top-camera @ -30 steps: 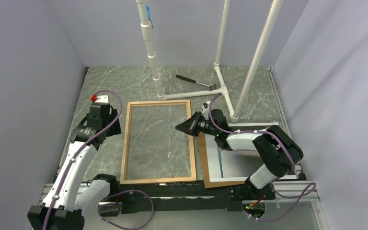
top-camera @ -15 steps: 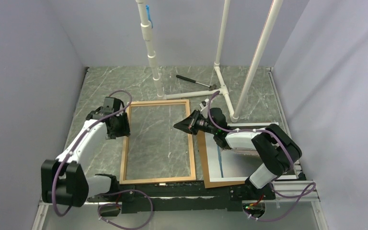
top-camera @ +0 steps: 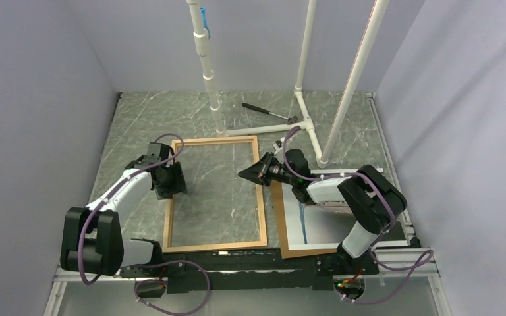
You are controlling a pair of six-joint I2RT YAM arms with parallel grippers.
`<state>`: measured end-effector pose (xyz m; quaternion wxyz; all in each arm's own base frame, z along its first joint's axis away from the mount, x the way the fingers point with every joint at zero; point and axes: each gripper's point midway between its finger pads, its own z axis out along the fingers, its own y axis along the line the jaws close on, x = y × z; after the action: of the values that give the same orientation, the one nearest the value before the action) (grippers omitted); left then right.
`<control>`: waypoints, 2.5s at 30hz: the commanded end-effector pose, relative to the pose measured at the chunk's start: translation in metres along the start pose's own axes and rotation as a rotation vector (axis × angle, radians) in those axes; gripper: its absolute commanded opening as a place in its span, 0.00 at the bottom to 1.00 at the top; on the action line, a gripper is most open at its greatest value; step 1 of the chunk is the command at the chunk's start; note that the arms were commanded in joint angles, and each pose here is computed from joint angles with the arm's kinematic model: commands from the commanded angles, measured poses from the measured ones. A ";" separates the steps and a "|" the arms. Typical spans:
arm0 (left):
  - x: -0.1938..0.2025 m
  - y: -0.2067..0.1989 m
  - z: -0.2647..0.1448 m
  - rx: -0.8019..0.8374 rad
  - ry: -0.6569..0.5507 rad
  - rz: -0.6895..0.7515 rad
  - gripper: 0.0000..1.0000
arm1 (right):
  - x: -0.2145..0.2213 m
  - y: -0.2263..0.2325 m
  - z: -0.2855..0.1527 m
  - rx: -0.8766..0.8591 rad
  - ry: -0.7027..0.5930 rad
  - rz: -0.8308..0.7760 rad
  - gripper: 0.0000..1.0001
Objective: Put the photo into the frame
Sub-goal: Place the photo frame item in the photo frame.
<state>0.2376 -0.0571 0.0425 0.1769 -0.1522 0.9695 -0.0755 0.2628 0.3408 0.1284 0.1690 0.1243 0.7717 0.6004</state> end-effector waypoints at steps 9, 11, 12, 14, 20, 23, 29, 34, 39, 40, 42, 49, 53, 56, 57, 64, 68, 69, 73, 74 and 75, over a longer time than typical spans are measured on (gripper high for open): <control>-0.012 -0.017 -0.006 0.101 -0.055 -0.021 0.61 | 0.000 0.013 0.004 -0.089 0.012 -0.065 0.00; -0.019 -0.013 -0.013 0.080 -0.089 -0.022 0.64 | 0.000 0.011 0.004 -0.076 0.011 -0.071 0.00; -0.024 -0.011 -0.019 0.068 -0.118 -0.026 0.66 | -0.001 0.009 0.003 -0.069 0.009 -0.073 0.00; -0.031 -0.005 -0.030 0.035 -0.172 -0.035 0.69 | -0.001 0.009 0.003 -0.065 0.007 -0.076 0.00; -0.038 0.037 -0.038 -0.174 -0.247 -0.138 0.70 | 0.000 0.006 0.002 -0.055 0.010 -0.080 0.00; -0.031 0.038 -0.022 -0.133 -0.196 -0.184 0.70 | 0.000 0.006 0.003 -0.053 0.010 -0.083 0.00; -0.024 0.021 0.001 0.046 -0.138 -0.201 0.68 | 0.001 0.005 0.006 -0.046 0.034 -0.108 0.00; -0.026 0.007 0.004 0.139 -0.130 -0.181 0.64 | 0.002 -0.003 0.005 -0.014 0.032 -0.088 0.00; -0.024 0.001 0.004 0.177 -0.116 -0.173 0.59 | 0.003 -0.017 0.004 0.028 0.027 -0.089 0.00; -0.024 -0.001 0.005 0.186 -0.113 -0.173 0.59 | 0.003 -0.021 0.004 0.040 0.025 -0.094 0.00; -0.021 -0.003 0.005 0.203 -0.107 -0.175 0.58 | 0.003 -0.025 0.003 0.054 0.022 -0.105 0.00; -0.016 -0.010 0.010 0.248 -0.080 -0.169 0.56 | 0.000 -0.024 0.005 0.064 0.020 -0.158 0.00; -0.013 -0.011 0.011 0.260 -0.069 -0.166 0.55 | -0.002 -0.019 0.002 0.060 0.008 -0.183 0.00; -0.011 -0.011 0.011 0.263 -0.063 -0.162 0.55 | -0.005 -0.011 0.000 0.052 -0.007 -0.204 0.00; -0.010 -0.011 0.011 0.259 -0.060 -0.159 0.54 | -0.006 -0.008 -0.001 0.048 -0.012 -0.212 0.00; -0.008 -0.008 0.006 0.249 -0.070 -0.150 0.57 | -0.012 0.013 -0.005 0.011 -0.045 -0.258 0.00; -0.008 -0.012 0.005 0.268 -0.066 -0.147 0.58 | -0.013 0.022 -0.007 -0.006 -0.053 -0.270 0.00; -0.008 -0.012 0.005 0.273 -0.065 -0.146 0.58 | -0.014 0.023 -0.007 -0.008 -0.057 -0.275 0.00; -0.008 -0.013 0.005 0.279 -0.063 -0.142 0.59 | -0.014 0.023 -0.005 -0.007 -0.053 -0.276 0.00; -0.007 -0.013 0.006 0.278 -0.062 -0.141 0.59 | -0.014 0.020 -0.004 -0.003 -0.052 -0.271 0.00; -0.007 -0.013 0.006 0.281 -0.063 -0.140 0.59 | -0.013 0.018 -0.003 -0.004 -0.049 -0.263 0.00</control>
<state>0.2426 -0.0480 0.0285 0.2074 -0.2184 0.9396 -0.1625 0.2644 0.3267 0.1206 0.2334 0.0572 0.8019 0.5470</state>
